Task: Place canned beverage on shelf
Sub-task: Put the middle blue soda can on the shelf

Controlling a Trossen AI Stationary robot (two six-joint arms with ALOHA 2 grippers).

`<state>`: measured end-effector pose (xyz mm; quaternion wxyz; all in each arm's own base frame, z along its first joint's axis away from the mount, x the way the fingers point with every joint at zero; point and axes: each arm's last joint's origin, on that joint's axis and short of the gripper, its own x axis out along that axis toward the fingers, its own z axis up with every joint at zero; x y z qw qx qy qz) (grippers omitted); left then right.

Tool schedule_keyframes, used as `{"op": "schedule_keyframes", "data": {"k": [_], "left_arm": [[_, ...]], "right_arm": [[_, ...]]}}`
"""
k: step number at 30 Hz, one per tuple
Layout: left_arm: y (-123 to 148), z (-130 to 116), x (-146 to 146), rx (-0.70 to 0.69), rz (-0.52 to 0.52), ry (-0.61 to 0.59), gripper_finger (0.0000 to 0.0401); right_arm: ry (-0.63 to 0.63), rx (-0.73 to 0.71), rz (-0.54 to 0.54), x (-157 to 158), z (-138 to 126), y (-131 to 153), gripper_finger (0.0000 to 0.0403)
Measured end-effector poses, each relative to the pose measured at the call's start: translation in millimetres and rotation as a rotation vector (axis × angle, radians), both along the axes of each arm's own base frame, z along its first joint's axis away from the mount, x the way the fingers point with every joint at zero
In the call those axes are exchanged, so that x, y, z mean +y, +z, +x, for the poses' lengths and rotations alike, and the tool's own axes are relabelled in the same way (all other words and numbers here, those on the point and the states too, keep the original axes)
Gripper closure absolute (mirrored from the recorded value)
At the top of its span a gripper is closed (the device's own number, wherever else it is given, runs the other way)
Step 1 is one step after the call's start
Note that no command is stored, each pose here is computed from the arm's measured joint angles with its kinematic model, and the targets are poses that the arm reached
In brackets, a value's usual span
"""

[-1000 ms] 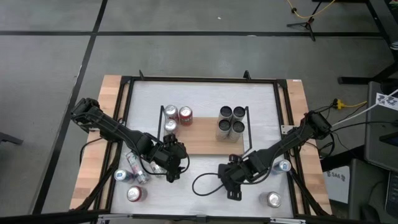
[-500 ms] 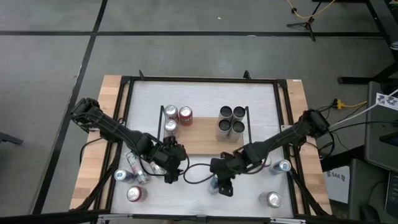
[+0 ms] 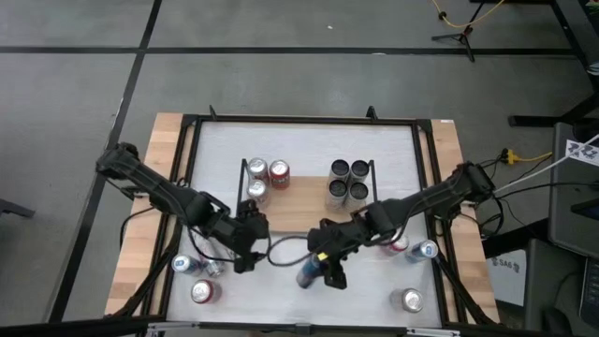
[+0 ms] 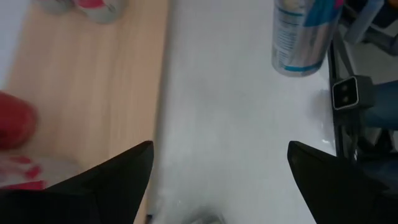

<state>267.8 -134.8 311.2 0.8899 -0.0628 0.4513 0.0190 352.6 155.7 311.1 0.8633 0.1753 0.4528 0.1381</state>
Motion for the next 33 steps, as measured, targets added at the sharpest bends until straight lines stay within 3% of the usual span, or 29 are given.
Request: {"op": "schedule_keyframes", "data": {"k": [7, 14, 21, 33], "left_arm": [[27.9, -25.5, 16.6, -0.086, 0.054, 0.035, 0.0038], [44.6, -44.1, 28.4, -0.144, 0.079, 0.073, 0.0038], [46.3, -46.5, 33.8, -0.155, 0.165, 0.081, 0.0038], [46.5, -37.8, 55.2, -0.149, 0.193, 0.162, 0.0038]], "right_arm": [[-0.017, -0.087, -0.101, -34.7, 6.7, 49.0, 0.0173], [-0.049, -0.142, -0.2, -87.2, 10.9, 79.0, 0.0173], [-0.094, -0.087, -0.268, -148.8, 9.3, 81.3, 0.0173], [-0.106, 0.014, -0.324, -231.6, 7.5, 61.0, 0.0164]]}}
